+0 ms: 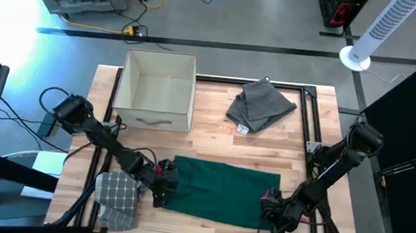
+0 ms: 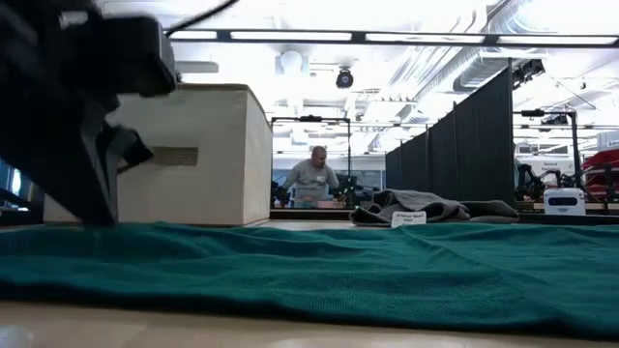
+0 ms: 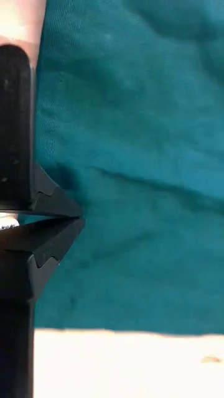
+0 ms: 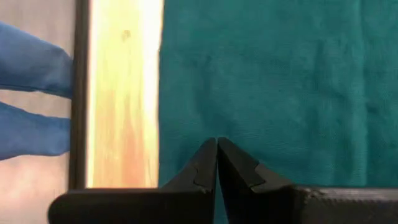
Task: Fold towel
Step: Fold the green towel
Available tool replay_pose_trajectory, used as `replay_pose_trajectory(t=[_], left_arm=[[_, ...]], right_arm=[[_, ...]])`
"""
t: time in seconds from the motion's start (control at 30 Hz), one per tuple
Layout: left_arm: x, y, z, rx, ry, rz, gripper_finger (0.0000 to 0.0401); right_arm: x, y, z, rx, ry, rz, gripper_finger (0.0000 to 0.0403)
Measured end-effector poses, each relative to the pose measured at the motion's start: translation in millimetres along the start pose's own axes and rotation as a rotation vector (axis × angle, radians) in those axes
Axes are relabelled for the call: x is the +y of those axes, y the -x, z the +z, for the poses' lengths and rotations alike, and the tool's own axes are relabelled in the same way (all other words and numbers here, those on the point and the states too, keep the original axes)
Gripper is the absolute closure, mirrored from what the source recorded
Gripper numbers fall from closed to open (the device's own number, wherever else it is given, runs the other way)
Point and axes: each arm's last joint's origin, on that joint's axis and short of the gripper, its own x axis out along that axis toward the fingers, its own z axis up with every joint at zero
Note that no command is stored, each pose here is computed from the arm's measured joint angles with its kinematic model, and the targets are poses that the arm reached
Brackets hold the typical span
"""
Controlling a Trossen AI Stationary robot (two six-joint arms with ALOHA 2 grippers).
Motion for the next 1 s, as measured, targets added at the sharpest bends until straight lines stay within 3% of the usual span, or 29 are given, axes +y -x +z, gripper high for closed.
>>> replay_pose_trajectory(t=[0.2, 0.37, 0.63, 0.8, 0.9, 1.0], left_arm=[[2, -11, -6, 0.091, 0.008, -0.02, 0.0392], [5, 6, -4, 0.106, 0.024, -0.021, 0.0392], [7, 46, 42, -0.065, 0.086, -0.091, 0.0392], [25, 58, 57, -0.149, 0.139, 0.013, 0.0392], [36, 57, 58, -0.131, 0.122, 0.077, 0.0392], [47, 53, 55, -0.071, 0.069, 0.058, 0.0392]], right_arm=[[0, -2, -4, 0.022, -0.022, -0.014, 0.0403], [-2, 9, -10, 0.055, -0.015, -0.05, 0.0403], [-4, 51, 6, 0.015, -0.058, 0.04, 0.0403], [-24, 91, 18, 0.004, -0.29, 0.027, 0.0403], [-42, 113, 20, 0.016, -0.432, -0.068, 0.0402], [-57, 133, 23, 0.052, -0.444, -0.198, 0.0402]])
